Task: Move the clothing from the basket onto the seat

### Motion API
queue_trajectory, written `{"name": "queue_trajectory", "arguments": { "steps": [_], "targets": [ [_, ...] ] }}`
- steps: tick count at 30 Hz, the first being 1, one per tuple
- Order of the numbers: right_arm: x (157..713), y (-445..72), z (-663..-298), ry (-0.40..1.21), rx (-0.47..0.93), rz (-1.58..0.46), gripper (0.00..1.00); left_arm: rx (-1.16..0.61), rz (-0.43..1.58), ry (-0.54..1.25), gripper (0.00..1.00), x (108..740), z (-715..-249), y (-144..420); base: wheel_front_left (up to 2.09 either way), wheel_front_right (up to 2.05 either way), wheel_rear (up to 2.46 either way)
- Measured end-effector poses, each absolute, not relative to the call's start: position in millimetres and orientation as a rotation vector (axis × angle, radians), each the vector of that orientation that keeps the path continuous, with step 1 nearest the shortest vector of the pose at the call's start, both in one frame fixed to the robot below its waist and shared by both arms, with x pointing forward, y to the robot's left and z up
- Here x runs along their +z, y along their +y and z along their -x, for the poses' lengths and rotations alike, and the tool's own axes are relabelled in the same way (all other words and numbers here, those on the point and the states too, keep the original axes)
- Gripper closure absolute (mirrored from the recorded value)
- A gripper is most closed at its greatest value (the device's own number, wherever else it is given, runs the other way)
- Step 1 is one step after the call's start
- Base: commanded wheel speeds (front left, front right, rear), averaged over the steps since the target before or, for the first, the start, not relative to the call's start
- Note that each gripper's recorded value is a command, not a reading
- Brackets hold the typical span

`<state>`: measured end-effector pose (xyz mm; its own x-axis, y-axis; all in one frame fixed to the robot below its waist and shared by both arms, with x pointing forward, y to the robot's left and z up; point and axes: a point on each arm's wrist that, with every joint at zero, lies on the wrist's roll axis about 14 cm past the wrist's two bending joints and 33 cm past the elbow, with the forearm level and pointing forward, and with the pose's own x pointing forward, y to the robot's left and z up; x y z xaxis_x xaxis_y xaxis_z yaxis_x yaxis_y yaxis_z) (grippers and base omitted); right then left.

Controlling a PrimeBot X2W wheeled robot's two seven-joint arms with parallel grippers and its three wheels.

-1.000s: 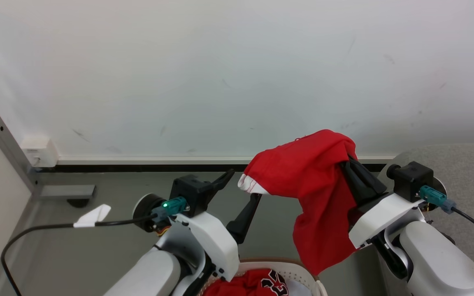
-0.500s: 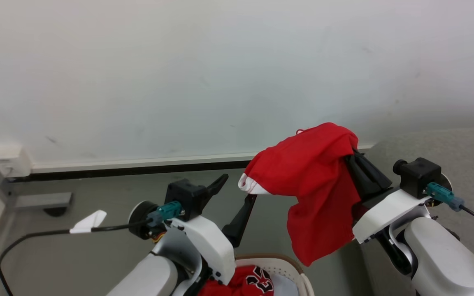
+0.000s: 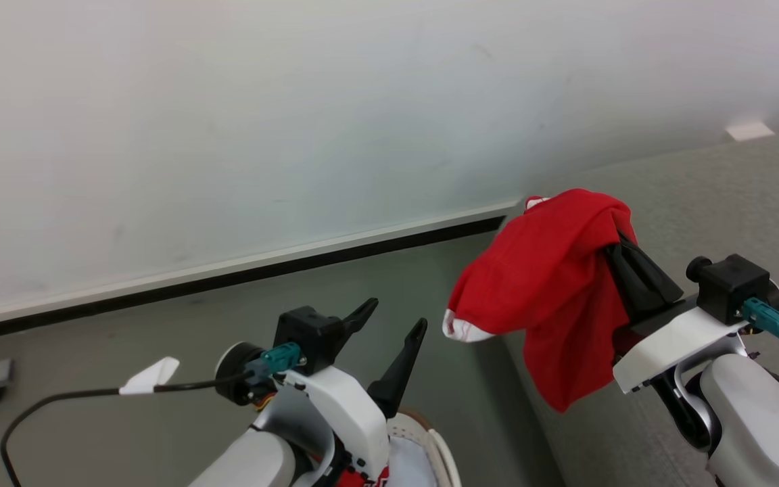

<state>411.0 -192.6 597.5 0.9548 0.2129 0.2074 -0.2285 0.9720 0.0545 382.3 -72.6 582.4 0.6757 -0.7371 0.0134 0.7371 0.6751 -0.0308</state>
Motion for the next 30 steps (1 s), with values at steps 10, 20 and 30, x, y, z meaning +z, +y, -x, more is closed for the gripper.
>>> {"name": "queue_trajectory", "arguments": {
  "steps": [10, 20, 30],
  "targets": [
    [587.1, -256.4, -379.4, -0.186, 0.058, -0.049, 1.00, -0.980, 0.054, 0.032, 0.00, 570.8, -369.2, -122.0, 0.00, 0.00, 0.00],
    [575.4, -293.4, -377.9, -0.163, -0.052, -0.046, 1.00, -1.075, 0.066, 0.057, 0.00, 558.2, -372.0, -144.7, 0.00, 0.00, 0.00],
    [579.8, -353.5, -446.5, -0.160, -0.199, 0.048, 1.00, -1.108, 0.086, 0.051, 0.00, 537.0, -425.0, -135.9, 0.00, 0.00, 0.00]
  ]
}}
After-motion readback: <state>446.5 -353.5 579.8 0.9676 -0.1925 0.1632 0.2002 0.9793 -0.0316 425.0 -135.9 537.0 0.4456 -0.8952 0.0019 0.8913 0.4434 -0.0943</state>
